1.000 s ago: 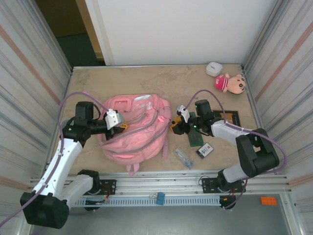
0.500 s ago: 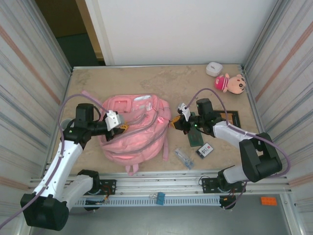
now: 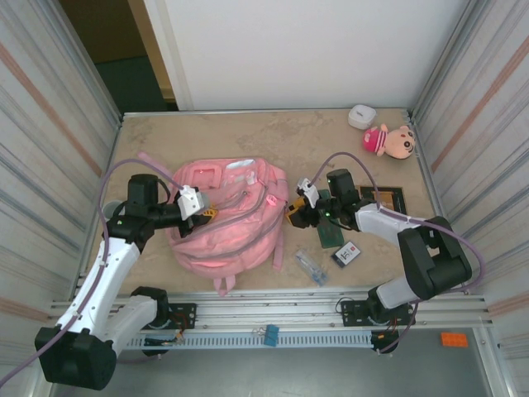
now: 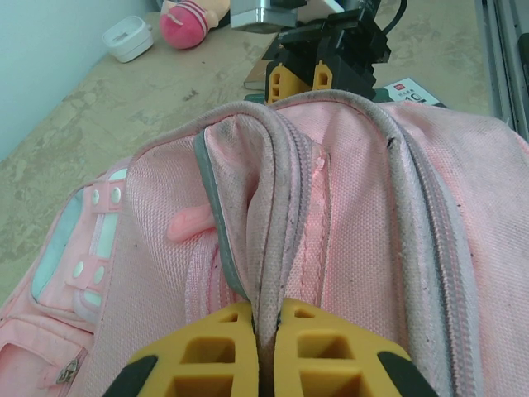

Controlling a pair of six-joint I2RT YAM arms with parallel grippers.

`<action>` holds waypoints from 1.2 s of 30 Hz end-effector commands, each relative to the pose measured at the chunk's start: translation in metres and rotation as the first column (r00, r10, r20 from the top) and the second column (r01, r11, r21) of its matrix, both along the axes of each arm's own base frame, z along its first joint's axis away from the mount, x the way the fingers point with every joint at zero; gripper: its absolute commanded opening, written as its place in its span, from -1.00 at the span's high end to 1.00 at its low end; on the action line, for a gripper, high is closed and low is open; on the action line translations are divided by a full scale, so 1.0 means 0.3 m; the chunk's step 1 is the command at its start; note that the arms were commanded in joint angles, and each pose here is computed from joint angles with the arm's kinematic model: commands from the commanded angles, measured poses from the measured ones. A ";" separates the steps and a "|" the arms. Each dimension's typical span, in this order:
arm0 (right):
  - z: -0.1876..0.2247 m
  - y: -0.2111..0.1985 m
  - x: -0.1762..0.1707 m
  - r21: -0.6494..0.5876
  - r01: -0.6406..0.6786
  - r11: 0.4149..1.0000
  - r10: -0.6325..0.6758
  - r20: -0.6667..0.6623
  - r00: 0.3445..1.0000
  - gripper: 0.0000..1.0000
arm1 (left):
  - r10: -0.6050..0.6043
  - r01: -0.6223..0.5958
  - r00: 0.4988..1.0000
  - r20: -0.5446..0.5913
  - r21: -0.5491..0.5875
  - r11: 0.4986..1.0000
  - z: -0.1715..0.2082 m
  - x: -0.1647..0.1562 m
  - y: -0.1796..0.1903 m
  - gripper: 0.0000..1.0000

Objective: Pack the student bag

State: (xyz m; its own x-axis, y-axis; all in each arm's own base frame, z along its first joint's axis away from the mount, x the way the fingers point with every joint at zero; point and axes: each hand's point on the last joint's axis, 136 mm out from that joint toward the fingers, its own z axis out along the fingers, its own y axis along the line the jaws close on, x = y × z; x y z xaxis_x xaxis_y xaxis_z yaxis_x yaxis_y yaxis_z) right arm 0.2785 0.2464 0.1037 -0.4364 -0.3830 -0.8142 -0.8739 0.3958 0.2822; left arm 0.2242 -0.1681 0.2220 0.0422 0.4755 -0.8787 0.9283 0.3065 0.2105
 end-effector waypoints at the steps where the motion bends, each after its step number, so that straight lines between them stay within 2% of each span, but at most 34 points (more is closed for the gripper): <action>1: 0.021 0.025 0.039 0.011 0.003 1.000 -0.003 0.041 0.999 0.16 | -0.063 0.074 0.990 0.127 -0.082 0.994 0.125 -0.010 -0.028 1.00; 4: 0.029 0.030 0.058 0.019 0.016 1.000 -0.017 0.059 0.998 0.20 | -0.064 0.074 0.990 0.123 -0.084 0.994 0.124 -0.010 -0.027 1.00; 9: 0.052 0.017 0.063 0.016 0.028 0.999 -0.029 0.084 0.996 0.79 | -0.037 0.044 0.991 0.126 -0.054 0.998 0.106 0.002 -0.016 1.00; 12: 0.060 0.008 0.047 0.015 0.020 1.000 -0.021 0.085 0.996 0.97 | -0.021 0.024 0.992 0.125 -0.025 0.999 0.086 0.009 -0.005 1.00; 20: 0.081 0.004 0.017 0.016 -0.005 1.000 0.003 0.082 0.997 1.00 | -0.015 0.018 0.993 0.115 -0.026 1.000 0.075 0.011 -0.003 1.00; 22: 0.067 -0.003 0.027 -0.001 0.014 1.000 -0.014 0.078 0.997 0.67 | -0.027 0.033 0.993 0.116 -0.043 0.999 0.088 0.003 -0.010 1.00; 25: 0.039 -0.011 0.045 -0.016 0.041 0.999 -0.040 0.060 0.997 0.35 | -0.035 0.043 0.992 0.124 -0.063 0.997 0.105 0.000 -0.016 1.00; 30: 0.040 0.002 0.063 -0.002 0.049 0.999 -0.049 0.071 0.996 0.15 | -0.049 0.060 0.991 0.125 -0.093 0.994 0.127 -0.008 -0.023 1.00; 36: 0.043 0.017 0.090 0.014 0.056 0.998 -0.057 0.085 0.995 0.11 | -0.064 0.078 0.991 0.116 -0.118 0.990 0.138 -0.018 -0.029 1.00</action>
State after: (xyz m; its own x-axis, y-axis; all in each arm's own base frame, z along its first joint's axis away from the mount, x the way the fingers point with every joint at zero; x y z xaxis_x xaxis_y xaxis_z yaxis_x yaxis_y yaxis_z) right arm 0.2931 0.2463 0.1073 -0.4071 -0.3727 -0.8339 -0.8703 0.4354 0.2303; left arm 0.2257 -0.1682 0.2251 0.0287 0.4560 -0.8895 0.9276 0.3194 0.1937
